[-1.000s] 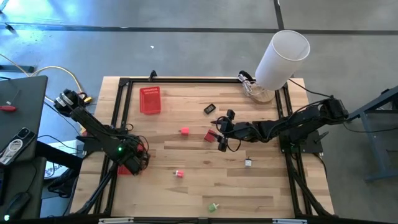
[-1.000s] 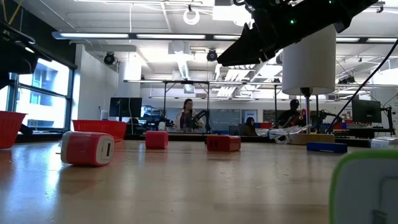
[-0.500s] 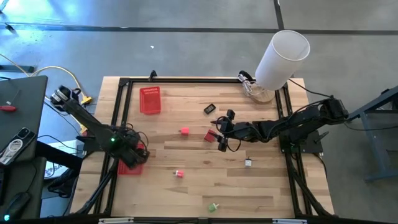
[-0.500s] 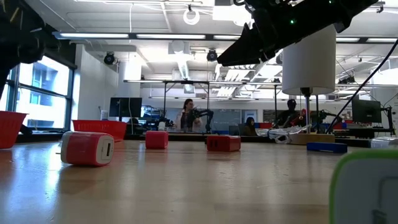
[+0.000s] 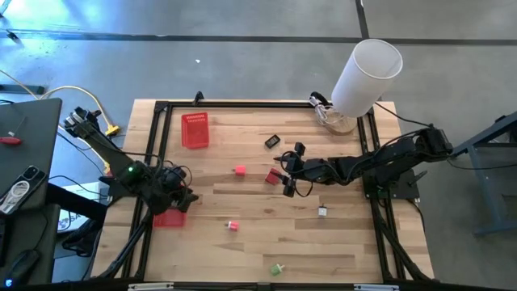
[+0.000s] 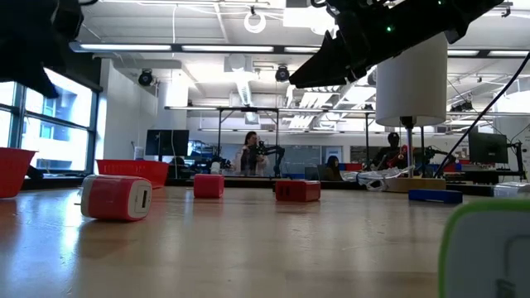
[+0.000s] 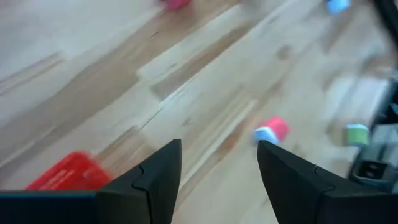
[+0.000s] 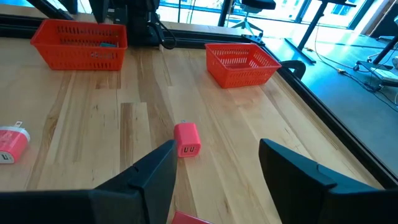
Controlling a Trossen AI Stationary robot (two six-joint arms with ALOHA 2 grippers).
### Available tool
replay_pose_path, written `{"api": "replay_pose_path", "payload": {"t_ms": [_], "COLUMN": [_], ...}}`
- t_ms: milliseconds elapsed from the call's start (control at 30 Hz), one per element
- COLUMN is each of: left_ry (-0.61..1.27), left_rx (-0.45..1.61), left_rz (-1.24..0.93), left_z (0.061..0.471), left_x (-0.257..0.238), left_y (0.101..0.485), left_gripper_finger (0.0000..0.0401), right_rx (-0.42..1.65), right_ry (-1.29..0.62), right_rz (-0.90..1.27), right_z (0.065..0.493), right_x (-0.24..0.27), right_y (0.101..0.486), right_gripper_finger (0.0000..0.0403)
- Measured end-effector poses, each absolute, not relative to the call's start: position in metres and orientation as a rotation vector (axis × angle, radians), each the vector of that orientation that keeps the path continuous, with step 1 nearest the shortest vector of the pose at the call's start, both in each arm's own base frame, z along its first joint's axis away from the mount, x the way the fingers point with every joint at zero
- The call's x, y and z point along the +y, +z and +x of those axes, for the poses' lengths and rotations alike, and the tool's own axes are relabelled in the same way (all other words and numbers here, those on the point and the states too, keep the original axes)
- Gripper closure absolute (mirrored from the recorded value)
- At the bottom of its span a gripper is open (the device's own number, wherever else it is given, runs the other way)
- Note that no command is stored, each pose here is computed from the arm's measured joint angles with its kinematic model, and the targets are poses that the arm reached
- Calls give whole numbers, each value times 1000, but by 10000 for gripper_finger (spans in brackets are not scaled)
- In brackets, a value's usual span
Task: Pick & Place Office items
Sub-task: Put the white charger adapter into the top red bin
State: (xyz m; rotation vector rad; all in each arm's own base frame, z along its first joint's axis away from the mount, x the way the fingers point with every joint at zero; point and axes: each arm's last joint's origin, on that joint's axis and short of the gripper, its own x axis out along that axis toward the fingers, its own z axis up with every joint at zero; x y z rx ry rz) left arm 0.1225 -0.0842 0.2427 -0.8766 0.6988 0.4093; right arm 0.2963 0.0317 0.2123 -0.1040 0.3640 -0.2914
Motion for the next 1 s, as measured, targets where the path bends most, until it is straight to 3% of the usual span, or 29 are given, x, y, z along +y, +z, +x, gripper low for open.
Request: {"api": "replay_pose_path", "payload": {"t_ms": [267,1000], "left_ry": [291,244], "left_rx": [592,427], "left_rz": [-720,-465], "left_z": [140,163], "left_x": [-79,-58], "left_y": [254,270], "left_gripper_finger": [198,198], "right_rx": [364,361], "right_ry": [-291,-295], "right_rz": [-104,-82], "right_z": [296,296], "right_x": [32,32], "right_y": [212,212], "right_gripper_finger": [188,188]}}
